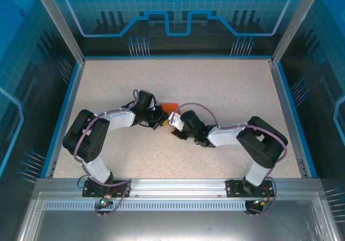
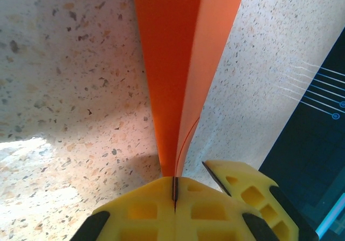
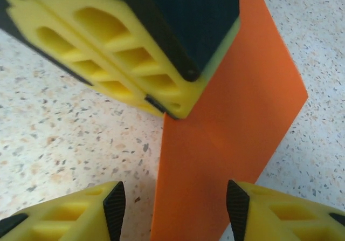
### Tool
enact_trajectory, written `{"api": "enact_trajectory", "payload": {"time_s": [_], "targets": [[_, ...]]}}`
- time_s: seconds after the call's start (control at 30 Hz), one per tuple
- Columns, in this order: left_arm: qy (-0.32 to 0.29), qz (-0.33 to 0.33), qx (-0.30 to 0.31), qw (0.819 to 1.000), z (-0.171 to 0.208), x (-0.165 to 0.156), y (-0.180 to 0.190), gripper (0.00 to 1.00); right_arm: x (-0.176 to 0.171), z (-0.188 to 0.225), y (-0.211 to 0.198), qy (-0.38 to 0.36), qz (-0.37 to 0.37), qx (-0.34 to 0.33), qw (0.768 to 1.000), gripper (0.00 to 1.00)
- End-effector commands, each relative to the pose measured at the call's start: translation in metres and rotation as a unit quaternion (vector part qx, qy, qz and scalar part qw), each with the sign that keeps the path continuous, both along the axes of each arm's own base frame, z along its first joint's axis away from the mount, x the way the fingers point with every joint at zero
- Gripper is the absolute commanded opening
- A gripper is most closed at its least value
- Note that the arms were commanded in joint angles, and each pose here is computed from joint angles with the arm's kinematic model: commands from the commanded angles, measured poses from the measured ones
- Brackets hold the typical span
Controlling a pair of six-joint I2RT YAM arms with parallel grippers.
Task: Fold a paper plane with a square sheet of paper (pick it up from the middle)
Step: Fold the wing for the fifth time at the center of the table.
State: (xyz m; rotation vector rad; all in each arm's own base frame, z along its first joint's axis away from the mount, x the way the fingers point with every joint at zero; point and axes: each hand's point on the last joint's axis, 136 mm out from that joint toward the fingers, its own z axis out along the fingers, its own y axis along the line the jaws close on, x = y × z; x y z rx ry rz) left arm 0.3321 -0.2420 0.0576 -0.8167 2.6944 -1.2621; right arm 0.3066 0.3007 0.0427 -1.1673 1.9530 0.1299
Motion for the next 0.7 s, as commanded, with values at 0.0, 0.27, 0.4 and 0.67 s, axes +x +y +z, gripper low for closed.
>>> {"api": "enact_trajectory", "payload": {"time_s": [0.0, 0.27, 0.4, 0.67], "targets": [[-0.002, 0.004, -0.003, 1.000, 0.012, 0.003, -0.004, 0.03, 0.014, 0.020, 0.018, -0.059, 0.010, 0.006, 0.998, 0.54], [0.005, 0.009, -0.005, 1.000, 0.010, 0.001, -0.003, 0.03, 0.019, 0.011, 0.026, -0.079, 0.014, -0.005, 0.997, 0.41], [0.006, 0.014, -0.005, 1.000, 0.011, 0.001, -0.002, 0.03, 0.019, 0.009, 0.026, -0.080, 0.011, -0.007, 0.997, 0.29], [0.005, 0.025, -0.012, 1.000, 0.018, 0.006, -0.001, 0.04, 0.020, 0.002, 0.022, -0.077, 0.006, -0.014, 0.997, 0.22]]}}
